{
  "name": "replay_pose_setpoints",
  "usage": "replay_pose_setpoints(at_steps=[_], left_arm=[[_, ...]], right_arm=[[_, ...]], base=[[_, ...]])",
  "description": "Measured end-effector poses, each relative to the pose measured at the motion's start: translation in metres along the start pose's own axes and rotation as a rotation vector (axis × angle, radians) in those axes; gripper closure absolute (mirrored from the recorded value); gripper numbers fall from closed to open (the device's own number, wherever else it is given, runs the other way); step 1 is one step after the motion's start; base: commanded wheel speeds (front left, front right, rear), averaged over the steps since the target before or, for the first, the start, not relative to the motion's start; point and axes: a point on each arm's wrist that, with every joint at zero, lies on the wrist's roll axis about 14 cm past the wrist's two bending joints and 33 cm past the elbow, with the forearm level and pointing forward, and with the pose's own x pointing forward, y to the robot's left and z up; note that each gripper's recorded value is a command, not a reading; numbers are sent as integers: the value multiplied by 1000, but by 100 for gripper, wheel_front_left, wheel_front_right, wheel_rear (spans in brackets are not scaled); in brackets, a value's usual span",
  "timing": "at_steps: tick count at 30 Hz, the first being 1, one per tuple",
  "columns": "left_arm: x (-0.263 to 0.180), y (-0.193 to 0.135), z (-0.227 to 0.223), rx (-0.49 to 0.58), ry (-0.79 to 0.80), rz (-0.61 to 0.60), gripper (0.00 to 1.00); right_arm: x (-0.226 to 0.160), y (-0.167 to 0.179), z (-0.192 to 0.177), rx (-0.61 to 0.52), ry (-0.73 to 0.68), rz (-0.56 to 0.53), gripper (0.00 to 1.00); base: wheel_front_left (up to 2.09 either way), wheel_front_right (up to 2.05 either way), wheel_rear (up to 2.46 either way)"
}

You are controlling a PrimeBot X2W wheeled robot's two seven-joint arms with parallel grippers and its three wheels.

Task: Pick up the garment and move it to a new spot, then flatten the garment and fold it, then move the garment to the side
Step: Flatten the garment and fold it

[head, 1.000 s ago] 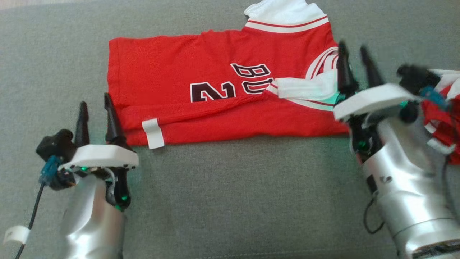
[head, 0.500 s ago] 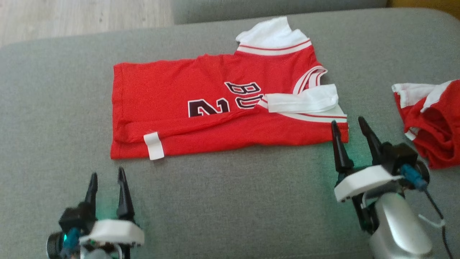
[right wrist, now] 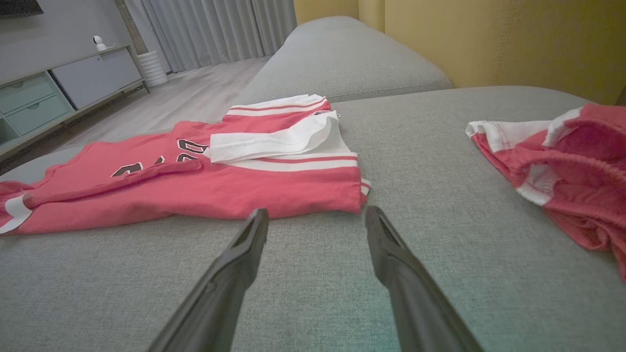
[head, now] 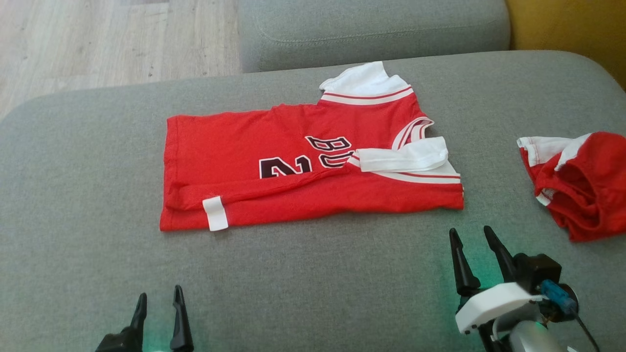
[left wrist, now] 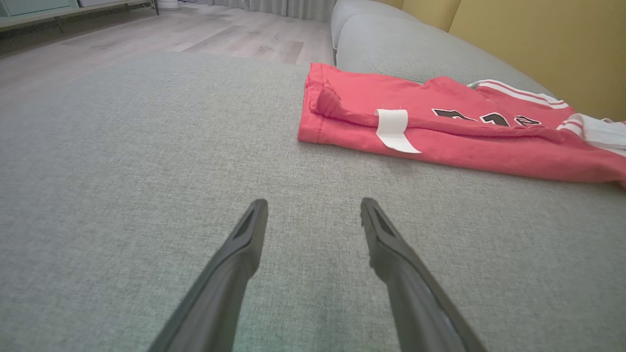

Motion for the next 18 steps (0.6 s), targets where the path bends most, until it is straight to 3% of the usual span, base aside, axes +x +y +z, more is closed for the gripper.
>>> replay_pose_setpoints(at_steps=[7, 14, 18], left_arm=[[7, -2, -4, 0, 19, -5, 0], [40, -19, 6, 2, 9, -64, 0], [50, -20, 4, -8, 22, -67, 0]], right_arm=[[9, -4, -7, 26, 27, -14, 0], [66, -17, 22, 24, -13, -36, 0], [84, -29, -1, 38, 75, -74, 0]], base=[[0, 0, 0], [0, 0, 0], [0, 0, 0]])
